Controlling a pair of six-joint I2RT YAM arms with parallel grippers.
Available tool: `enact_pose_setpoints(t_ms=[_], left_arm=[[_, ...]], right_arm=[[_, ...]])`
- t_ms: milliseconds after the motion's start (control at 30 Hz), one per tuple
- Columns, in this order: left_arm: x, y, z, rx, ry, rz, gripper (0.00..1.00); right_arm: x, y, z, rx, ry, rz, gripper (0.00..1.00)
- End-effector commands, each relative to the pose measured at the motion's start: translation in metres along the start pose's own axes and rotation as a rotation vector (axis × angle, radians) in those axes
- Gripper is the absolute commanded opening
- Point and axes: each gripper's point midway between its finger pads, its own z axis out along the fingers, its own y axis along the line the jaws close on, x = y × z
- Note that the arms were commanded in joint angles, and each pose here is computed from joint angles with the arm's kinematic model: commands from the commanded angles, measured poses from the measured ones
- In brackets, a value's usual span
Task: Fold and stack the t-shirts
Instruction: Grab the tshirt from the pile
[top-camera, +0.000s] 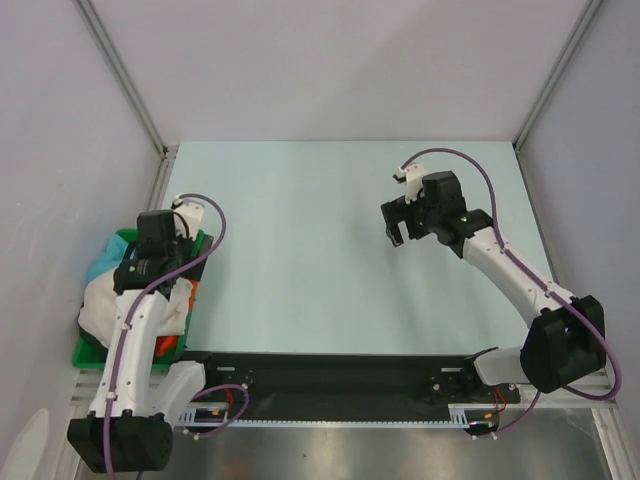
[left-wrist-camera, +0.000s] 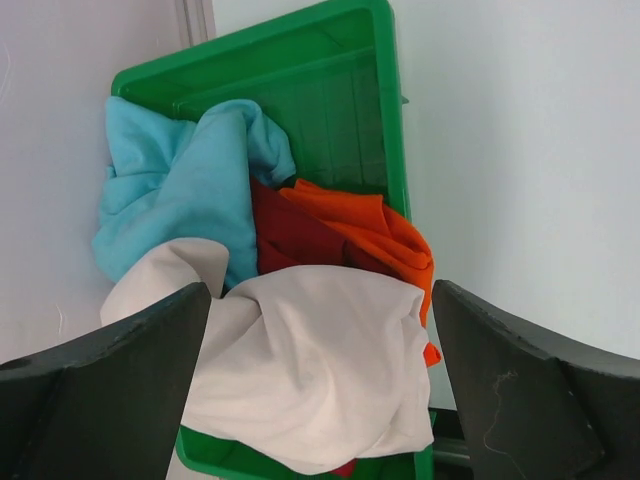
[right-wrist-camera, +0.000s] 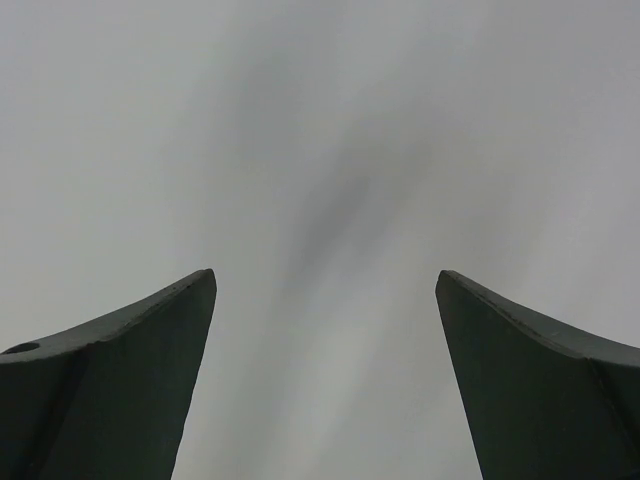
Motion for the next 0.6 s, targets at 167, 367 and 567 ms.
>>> enact_pose_setpoints(t_ms=[167,367,567], left_arm=[[0.025,0.01,0.006,-0.053,0.089,0.042,0.91],[0.035,0.009,0.014,-0.064,0.115,0.037,0.88],[0.044,0.008,0.016,-0.066,0.128,0.034,0.87]], right_arm=[[-0.009,0.01,0.006,-0.055,-0.053,0.003,1.0],[-0.011,0.009,0.011,-0.051,-0.057,0.011,1.0],[-0.011,0.008,0.014,-0.052,-0.045,0.002,1.0]])
